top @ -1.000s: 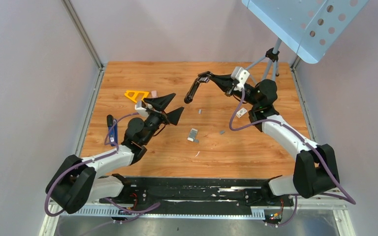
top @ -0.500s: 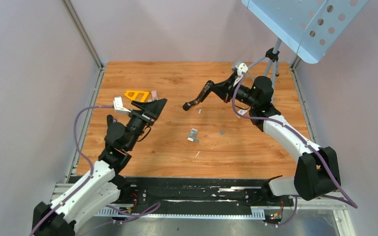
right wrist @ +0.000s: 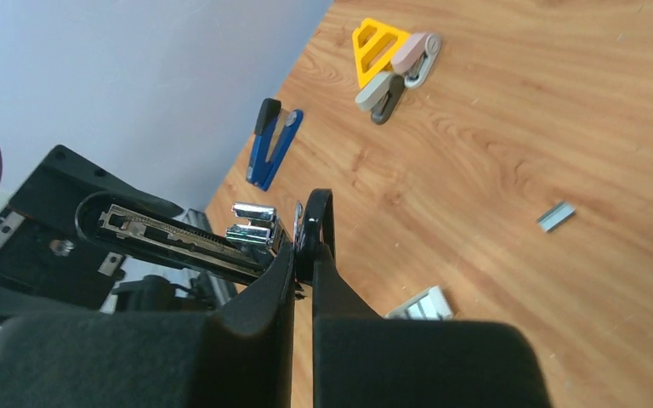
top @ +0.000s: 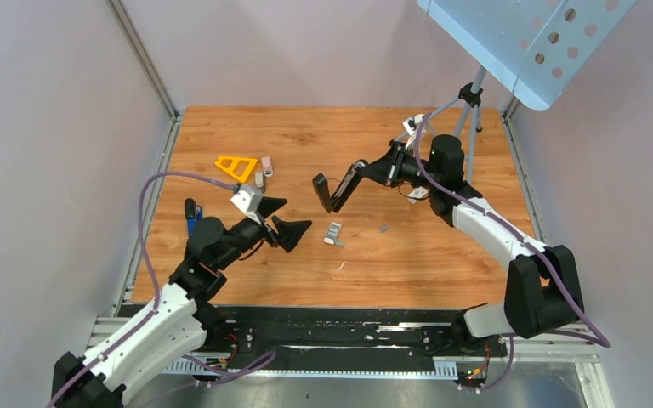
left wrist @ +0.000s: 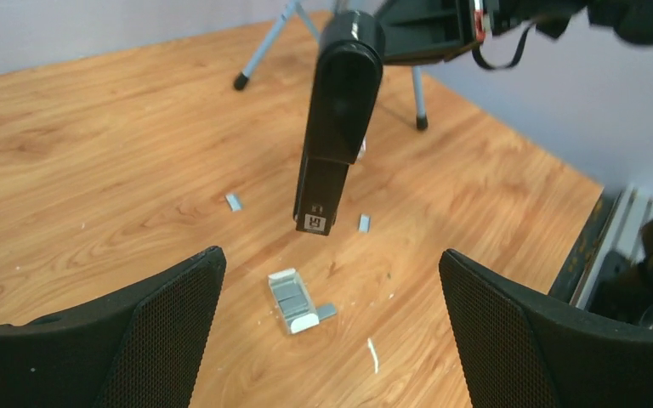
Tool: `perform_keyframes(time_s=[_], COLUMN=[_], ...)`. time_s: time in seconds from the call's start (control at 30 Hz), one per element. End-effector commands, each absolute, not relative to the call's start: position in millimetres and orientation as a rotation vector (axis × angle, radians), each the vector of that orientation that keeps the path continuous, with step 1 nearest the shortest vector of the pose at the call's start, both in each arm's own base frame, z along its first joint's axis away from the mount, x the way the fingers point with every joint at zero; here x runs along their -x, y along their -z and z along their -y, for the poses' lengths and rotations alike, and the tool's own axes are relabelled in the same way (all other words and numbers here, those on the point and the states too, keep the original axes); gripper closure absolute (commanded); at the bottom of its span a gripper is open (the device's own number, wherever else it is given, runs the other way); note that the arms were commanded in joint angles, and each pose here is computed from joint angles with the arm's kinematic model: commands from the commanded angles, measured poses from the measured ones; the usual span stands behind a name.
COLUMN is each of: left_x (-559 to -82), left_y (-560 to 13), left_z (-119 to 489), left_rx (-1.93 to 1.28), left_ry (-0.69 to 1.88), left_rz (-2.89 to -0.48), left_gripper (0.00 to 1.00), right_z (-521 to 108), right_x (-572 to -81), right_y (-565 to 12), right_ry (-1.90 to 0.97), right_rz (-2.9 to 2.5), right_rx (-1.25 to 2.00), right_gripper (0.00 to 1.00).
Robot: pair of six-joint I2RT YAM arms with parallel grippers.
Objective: Unload the staples from the stapler
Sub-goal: Unload the staple at the center of the board.
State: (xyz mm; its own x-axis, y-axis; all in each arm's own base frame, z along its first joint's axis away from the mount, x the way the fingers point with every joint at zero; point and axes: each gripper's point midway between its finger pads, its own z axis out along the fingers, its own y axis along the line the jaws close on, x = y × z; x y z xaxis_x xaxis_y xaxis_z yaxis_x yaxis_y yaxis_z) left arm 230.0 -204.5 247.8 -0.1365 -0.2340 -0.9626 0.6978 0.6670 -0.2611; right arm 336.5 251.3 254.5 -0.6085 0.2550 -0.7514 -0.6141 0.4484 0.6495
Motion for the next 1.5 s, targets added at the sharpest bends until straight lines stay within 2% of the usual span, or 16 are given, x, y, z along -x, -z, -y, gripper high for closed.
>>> perform_keyframes(time_s=[0.0,0.4,0.6,0.63,0.77,0.83,0.97,1.07,1.17,1.23,1.33,1.47], left_x=[-232.4,-268.1,-268.9,-269.0,-271.6,-273.4,-275.5,-276.1,-277.2,-277.1,-276.9,-275.1], left_y=[-235.8,-241.2,-238.4,-237.8,-237.2,-236.3,-234.0,-233.0,-233.5,-235.5,-234.2,-229.5], left_z=[227.7,271.2,285.4,286.1,287.3,287.5,289.0,288.2,282.9,277.3,268.6,258.1], left_rx=[-0.663,-0.573,-0.570,-0.571,-0.566,-0.560,-0.552,-0.529,-0.490,-0.463,-0.421,-0.387], left_ry=[0.750,0.844,0.895,0.897,0.896,0.893,0.896,0.901,0.890,0.877,0.854,0.829], left_rz=[-1.499,-1.542,-1.539,-1.538,-1.544,-1.551,-1.571,-1.582,-1.590,-1.587,-1.593,-1.614], left_gripper=[0.03,0.08,0.21,0.25,0.56,0.65,1.00,1.00,1.00,1.00,1.00,1.00], right_z=[-254.4,-252.4,-252.2,-252.3,-252.3,-251.9,-251.2,-250.1,-249.6,-249.4,-249.0,-248.5], right_x=[-325.5,-319.0,-320.1,-320.1,-319.4,-319.0,-318.2,-318.2,-317.3,-316.4,-315.3,-313.8], right_y=[-255.3,-234.8,-231.7,-231.4,-228.7,-227.0,-223.8,-220.1,-218.5,-217.4,-216.4,-214.0], right_ry=[-1.456,-1.467,-1.464,-1.465,-1.464,-1.463,-1.459,-1.448,-1.441,-1.439,-1.439,-1.435], right_rz=[-1.884,-1.924,-1.928,-1.928,-1.933,-1.937,-1.946,-1.958,-1.955,-1.952,-1.948,-1.948], right_rx=[0.183,0.134,0.128,0.128,0.126,0.124,0.117,0.110,0.122,0.127,0.130,0.134], right_gripper=[1.00,1.00,1.00,1.00,1.00,1.00,1.00,1.00,0.84,0.66,0.47,0.32])
